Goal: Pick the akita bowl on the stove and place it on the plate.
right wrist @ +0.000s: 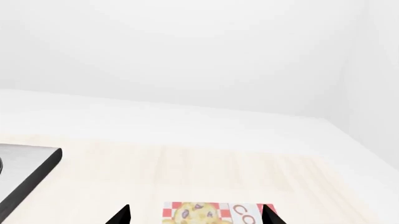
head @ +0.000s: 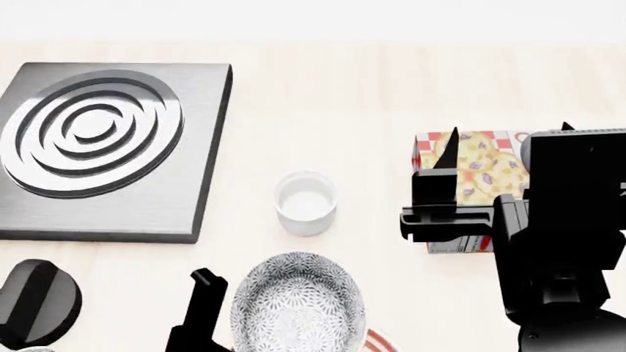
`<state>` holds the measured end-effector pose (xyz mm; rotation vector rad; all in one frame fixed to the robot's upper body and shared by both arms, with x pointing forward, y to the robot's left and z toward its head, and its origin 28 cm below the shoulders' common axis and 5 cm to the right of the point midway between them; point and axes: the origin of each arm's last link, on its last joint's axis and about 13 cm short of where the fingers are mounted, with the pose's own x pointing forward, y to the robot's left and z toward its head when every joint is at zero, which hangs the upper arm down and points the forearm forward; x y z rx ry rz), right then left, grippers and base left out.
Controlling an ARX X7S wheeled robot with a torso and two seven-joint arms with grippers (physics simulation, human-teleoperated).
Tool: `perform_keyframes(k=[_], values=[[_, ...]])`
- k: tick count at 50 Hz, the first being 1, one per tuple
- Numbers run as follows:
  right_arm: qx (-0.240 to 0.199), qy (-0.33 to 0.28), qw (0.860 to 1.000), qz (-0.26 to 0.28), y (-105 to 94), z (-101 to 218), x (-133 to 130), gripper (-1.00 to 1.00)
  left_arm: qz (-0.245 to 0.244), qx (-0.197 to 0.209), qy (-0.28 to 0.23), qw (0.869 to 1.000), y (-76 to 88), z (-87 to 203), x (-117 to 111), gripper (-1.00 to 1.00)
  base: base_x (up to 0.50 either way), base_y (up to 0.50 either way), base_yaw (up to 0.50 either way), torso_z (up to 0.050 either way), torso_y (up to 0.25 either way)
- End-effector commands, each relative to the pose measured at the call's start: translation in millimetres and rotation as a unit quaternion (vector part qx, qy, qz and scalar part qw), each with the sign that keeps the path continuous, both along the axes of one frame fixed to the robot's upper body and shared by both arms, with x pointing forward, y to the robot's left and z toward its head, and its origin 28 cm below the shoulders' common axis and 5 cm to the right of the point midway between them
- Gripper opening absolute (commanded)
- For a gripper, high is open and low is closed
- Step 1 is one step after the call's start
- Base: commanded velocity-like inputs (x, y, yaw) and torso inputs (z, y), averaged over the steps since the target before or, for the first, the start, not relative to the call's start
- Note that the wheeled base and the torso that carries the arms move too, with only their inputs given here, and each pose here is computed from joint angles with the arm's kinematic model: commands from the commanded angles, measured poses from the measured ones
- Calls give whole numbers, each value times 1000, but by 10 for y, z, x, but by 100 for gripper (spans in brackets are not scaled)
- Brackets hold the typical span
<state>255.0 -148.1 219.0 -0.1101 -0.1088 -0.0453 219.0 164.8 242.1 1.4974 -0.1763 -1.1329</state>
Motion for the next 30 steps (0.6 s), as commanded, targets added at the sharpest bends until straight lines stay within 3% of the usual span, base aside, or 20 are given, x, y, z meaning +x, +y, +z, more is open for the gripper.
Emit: perform_keyframes(k=[1,30], values=[[0,0,1000,0,-1,-8,4,100,-6,-8,-12,1000,-23,-75,-46,-100,0,0,0,0,0],[0,0,1000,0,-1,-7,4,100,-12,-12,1,1000,-79,-287,-100,-100,0,0,0,0,0]])
